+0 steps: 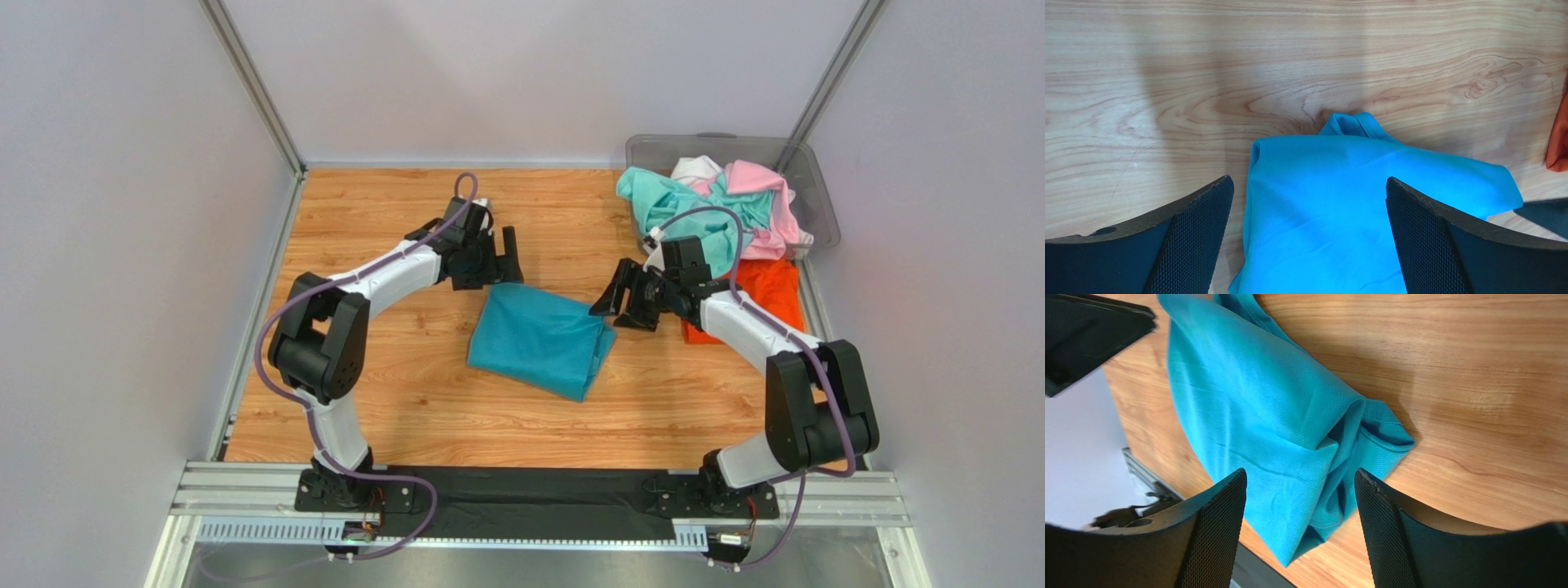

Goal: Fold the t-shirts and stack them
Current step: Fold the tshirt

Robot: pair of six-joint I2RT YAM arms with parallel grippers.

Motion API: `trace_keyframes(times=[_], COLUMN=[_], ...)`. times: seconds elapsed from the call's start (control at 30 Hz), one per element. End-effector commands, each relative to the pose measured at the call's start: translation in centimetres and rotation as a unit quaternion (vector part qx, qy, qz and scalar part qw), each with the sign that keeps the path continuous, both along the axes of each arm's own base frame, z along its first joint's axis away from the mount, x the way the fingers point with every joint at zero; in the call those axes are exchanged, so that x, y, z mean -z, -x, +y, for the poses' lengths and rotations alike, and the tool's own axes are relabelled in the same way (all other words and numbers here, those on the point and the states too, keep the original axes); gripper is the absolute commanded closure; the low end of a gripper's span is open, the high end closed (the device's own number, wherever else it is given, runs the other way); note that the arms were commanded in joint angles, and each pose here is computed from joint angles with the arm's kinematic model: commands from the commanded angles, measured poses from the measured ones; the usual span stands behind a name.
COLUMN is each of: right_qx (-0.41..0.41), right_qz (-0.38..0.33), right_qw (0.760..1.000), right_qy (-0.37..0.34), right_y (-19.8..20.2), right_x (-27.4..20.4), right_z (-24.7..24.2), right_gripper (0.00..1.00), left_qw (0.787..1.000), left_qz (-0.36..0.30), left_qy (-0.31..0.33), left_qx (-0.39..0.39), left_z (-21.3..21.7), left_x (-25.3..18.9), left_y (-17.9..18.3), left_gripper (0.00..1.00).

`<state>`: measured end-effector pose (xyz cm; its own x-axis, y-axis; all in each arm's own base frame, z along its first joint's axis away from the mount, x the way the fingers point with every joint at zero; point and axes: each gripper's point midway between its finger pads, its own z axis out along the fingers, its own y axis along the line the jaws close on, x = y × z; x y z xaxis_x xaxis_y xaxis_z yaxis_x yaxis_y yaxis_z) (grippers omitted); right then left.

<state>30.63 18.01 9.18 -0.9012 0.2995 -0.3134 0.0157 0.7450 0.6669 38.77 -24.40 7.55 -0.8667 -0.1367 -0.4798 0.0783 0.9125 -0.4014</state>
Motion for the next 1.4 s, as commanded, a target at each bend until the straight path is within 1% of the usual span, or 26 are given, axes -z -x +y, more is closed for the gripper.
trace_keyframes(times=[0.0,0.07,0.13,0.17,0.3,0.37,0.43,0.47,0.53,0.57,0.6,0.63,0.67,0.73,0.77,0.83,0.87,0.93,1.0,1.03,1.07,1.17,1.2,1.27,1.3,1.37], right_qx=[-0.029,-0.049,-0.069,-0.079,-0.098,-0.099,-0.096,-0.096,-0.098,-0.103,-0.104,-0.105,-0.108,-0.111,-0.113,-0.116,-0.113,-0.116,-0.119,-0.120,-0.121,-0.127,-0.128,-0.115,-0.113,-0.099], right_qz=[-0.043,-0.037,-0.041,-0.031,-0.036,-0.043,-0.042,-0.043,-0.040,-0.047,-0.049,-0.053,-0.059,-0.064,-0.068,-0.078,-0.081,-0.083,-0.081,-0.079,-0.080,-0.094,-0.107,-0.104,-0.118,-0.106], right_qw=[0.997,0.995,0.993,0.993,0.992,0.992,0.993,0.993,0.993,0.993,0.992,0.992,0.992,0.991,0.991,0.989,0.989,0.988,0.988,0.988,0.988,0.986,0.984,0.986,0.985,0.988], right_qy=[0.056,0.079,0.086,0.082,0.071,0.063,0.063,0.061,0.057,0.046,0.043,0.040,0.033,0.032,0.033,0.041,0.048,0.052,0.050,0.047,0.048,0.060,0.060,0.061,0.057,0.057], right_y=[-0.9,-1.0,-1.4,-1.3,-2.3,-2.9,-3.3,-3.6,-3.7,-3.8,-3.9,-4.1,-4.1,-4.4,-4.5,-5.0,-5.4,-5.9,-5.9,-5.7,-5.6,-4.6,-4.2,-3.4,-2.9,-1.5], right_x=[0.4,1.7,2.0,2.7,3.3,3.4,3.7,3.8,4.1,3.8,3.7,3.6,3.3,3.1,3.0,3.0,3.0,3.1,3.2,3.1,3.0,2.2,1.1,0.6,-0.7,-0.8], right_z=[-0.8,-1.1,-1.0,-0.7,0.4,0.9,0.9,1.1,1.3,1.7,1.8,1.9,2.2,2.4,2.5,2.6,2.4,2.6,2.7,3.0,3.2,3.8,4.2,4.2,4.4,4.1], right_gripper=[0.33,0.33,0.33,0.33,0.35,0.36,0.38,0.41,0.46,0.51,0.53,0.54,0.55,0.55,0.55,0.54,0.53,0.53,0.60,0.69,0.82,0.98,1.00,1.00,1.00,1.00], left_qw=[0.999,0.999,0.999,0.998,0.996,0.993,0.993,0.993,0.993,0.992,0.991,0.990,0.990,0.988,0.988,0.988,0.988,0.988,0.988,0.988,0.988,0.988,0.986,0.987,0.987,0.987], left_qz=[-0.043,-0.039,-0.032,-0.032,-0.032,-0.028,-0.019,-0.018,-0.005,-0.005,-0.001,0.006,0.007,0.006,0.004,0.000,0.001,-0.004,0.001,-0.003,0.000,-0.009,-0.026,-0.029,-0.033,-0.049], left_qy=[0.000,0.015,0.030,0.043,0.071,0.094,0.096,0.096,0.099,0.104,0.106,0.113,0.117,0.125,0.126,0.126,0.125,0.126,0.128,0.131,0.130,0.134,0.140,0.135,0.135,0.133], left_qx=[0.011,0.013,0.015,0.021,0.049,0.067,0.065,0.065,0.070,0.073,0.076,0.080,0.084,0.087,0.089,0.087,0.087,0.085,0.084,0.086,0.085,0.083,0.084,0.077,0.075,0.071], left_z=[0.9,1.3,1.7,1.7,0.7,-0.3,-0.5,-0.6,-1.0,-1.2,-1.4,-1.7,-1.8,-2.1,-2.2,-2.1,-2.0,-1.9,-1.7,-1.8,-1.6,-1.2,-1.1,-0.5,-0.3,0.4], left_x=[-2.5,-2.4,-1.6,-1.4,-1.0,-0.6,0.3,0.4,1.3,1.2,1.5,1.7,1.7,1.5,1.4,1.0,1.0,0.5,0.8,0.3,0.5,-0.3,-1.6,-1.6,-2.0,-2.9], left_y=[-0.3,-0.3,0.0,0.0,-0.3,-0.3,-0.6,-0.9,-1.0,-1.3,-1.3,-1.1,-1.2,-1.2,-1.2,-1.2,-1.0,-0.9,-0.3,-0.1,0.4,1.3,1.4,2.3,2.6,3.6], left_gripper=[0.00,0.00,0.00,0.00,0.01,0.04,0.07,0.13,0.19,0.27,0.31,0.33,0.40,0.49,0.60,0.71,0.80,0.86,0.95,1.00,1.00,1.00,1.00,1.00,1.00,1.00])
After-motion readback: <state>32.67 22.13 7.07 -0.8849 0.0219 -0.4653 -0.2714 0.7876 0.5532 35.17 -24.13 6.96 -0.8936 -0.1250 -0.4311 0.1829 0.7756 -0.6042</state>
